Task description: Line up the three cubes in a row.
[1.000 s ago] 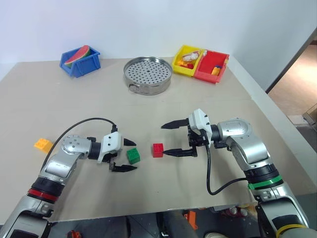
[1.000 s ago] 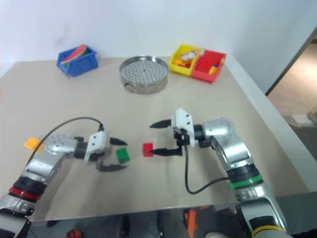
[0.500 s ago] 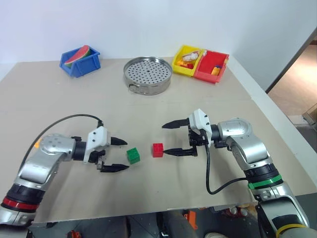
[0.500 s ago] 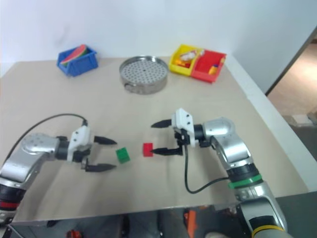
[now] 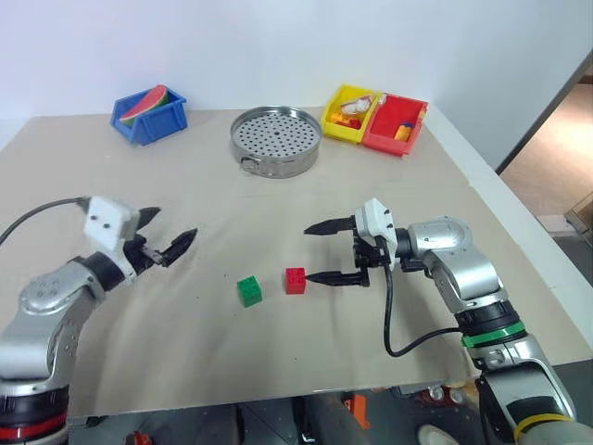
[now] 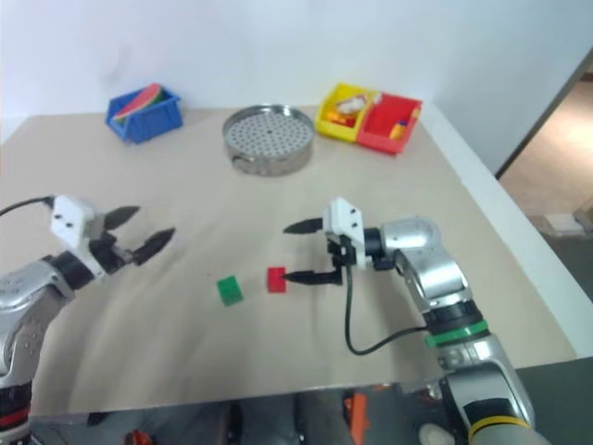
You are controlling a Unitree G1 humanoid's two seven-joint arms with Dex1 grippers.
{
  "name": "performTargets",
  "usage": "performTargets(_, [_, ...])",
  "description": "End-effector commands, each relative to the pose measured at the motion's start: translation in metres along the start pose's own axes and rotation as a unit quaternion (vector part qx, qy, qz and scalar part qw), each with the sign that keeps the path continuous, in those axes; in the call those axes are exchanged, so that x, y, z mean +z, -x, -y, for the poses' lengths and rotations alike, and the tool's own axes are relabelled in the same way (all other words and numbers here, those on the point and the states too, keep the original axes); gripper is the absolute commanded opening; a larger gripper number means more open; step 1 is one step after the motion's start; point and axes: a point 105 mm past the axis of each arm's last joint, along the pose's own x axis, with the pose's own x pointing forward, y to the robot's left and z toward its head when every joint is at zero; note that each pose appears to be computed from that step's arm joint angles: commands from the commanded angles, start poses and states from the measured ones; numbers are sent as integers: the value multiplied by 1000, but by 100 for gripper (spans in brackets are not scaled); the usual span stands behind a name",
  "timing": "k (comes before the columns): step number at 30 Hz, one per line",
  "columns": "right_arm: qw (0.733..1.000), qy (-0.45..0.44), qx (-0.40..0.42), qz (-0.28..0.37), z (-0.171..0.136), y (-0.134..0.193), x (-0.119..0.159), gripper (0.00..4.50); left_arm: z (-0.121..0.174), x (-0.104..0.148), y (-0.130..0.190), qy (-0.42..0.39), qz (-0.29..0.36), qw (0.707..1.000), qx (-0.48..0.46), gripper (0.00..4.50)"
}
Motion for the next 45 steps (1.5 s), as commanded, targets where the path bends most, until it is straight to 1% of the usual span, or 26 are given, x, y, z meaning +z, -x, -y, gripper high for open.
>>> performTargets(1, [1000, 29, 2, 11, 6, 0, 11, 450, -20, 17, 20, -6, 28, 998, 60, 447])
performTargets(5, [999, 32, 12, 13, 7, -4, 10, 450, -49, 14, 48, -2, 12, 995, 101, 447])
performTargets(7, [999, 33, 16, 12, 8, -6, 9, 450, -64, 9, 64, 18, -1, 992, 121, 447])
performTargets(11, [999, 32, 18, 21, 10, -8, 10, 450, -79, -14, 90, 34, -54, 989, 133, 447])
performTargets(14, [999, 14, 15, 47, 12, -9, 17, 450, -87, -24, 98, 36, -77, 987, 136, 447])
performTargets(16, [998, 11, 14, 55, 13, -9, 19, 450, -90, -26, 98, 35, -83, 987, 133, 447])
performTargets(19, [996, -8, 11, 86, 15, -9, 30, 450, -97, -29, 95, 38, -82, 987, 133, 447])
performTargets(23, [995, -15, 17, 101, 14, -7, 39, 450, -103, -26, 87, 31, -77, 988, 132, 447])
performTargets(28, [995, -16, 24, 100, 10, -6, 43, 450, -108, -35, 85, 13, -102, 987, 126, 447])
performTargets(31, [995, -15, 25, 97, 7, -5, 43, 450, -112, -37, 84, 11, -103, 986, 131, 447])
performTargets(38, [996, -10, 23, 87, 4, -4, 41, 450, -118, -49, 83, 7, -124, 984, 126, 447])
performTargets(45, [997, -3, 21, 76, 3, -4, 40, 450, -106, -63, 72, 13, -149, 984, 96, 447])
